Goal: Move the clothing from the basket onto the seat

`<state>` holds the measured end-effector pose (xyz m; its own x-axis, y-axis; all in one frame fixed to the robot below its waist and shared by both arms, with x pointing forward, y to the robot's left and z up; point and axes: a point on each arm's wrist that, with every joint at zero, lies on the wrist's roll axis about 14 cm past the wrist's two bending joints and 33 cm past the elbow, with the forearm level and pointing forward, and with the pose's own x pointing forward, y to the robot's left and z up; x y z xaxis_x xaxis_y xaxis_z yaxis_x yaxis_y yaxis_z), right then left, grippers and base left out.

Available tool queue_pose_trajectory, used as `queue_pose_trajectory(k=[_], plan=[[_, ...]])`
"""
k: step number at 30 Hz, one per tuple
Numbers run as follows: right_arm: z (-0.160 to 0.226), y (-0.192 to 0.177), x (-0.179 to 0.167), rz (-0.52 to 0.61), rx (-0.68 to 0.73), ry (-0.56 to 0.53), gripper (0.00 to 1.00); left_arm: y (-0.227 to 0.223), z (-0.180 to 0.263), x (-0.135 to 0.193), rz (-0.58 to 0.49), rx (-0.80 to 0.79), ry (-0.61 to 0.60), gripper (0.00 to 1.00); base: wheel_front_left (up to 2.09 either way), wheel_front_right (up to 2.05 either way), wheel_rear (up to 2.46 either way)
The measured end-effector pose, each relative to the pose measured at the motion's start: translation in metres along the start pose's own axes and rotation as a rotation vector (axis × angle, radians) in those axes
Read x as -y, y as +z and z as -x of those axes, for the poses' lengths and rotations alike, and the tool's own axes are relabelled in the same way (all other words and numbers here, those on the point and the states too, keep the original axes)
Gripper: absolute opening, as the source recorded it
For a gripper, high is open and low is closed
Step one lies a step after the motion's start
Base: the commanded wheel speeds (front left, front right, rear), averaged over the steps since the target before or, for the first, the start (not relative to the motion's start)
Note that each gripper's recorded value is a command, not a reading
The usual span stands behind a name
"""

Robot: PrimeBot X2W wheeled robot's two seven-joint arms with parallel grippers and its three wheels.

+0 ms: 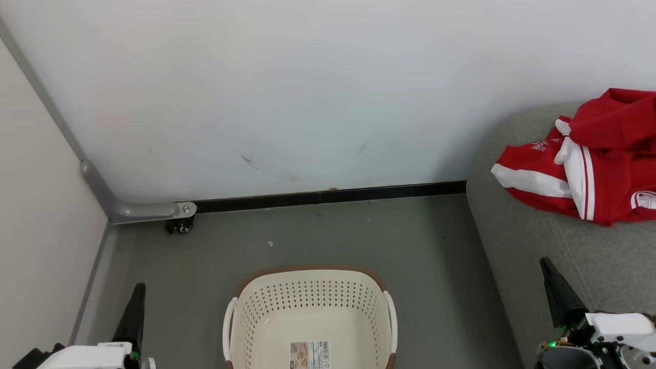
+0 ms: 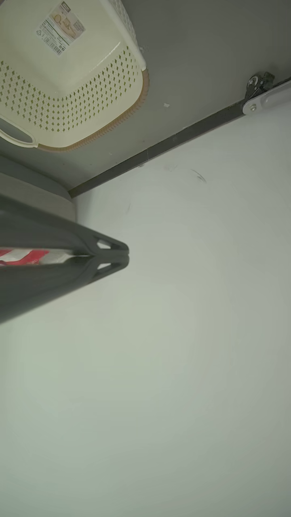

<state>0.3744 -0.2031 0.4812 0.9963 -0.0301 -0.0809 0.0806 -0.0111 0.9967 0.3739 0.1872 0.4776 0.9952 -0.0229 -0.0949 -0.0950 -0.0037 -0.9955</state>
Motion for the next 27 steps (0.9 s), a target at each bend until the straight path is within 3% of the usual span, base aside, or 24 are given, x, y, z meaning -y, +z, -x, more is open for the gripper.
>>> queue_pose_trajectory(k=[27], plan=[[0.0, -0.0001, 0.0006, -0.008, -0.003, -0.002, 0.0, 0.0006, -0.0008, -0.0004, 0.005, 0.003, 0.002, 0.0, 0.0, 0.0, 0.0]])
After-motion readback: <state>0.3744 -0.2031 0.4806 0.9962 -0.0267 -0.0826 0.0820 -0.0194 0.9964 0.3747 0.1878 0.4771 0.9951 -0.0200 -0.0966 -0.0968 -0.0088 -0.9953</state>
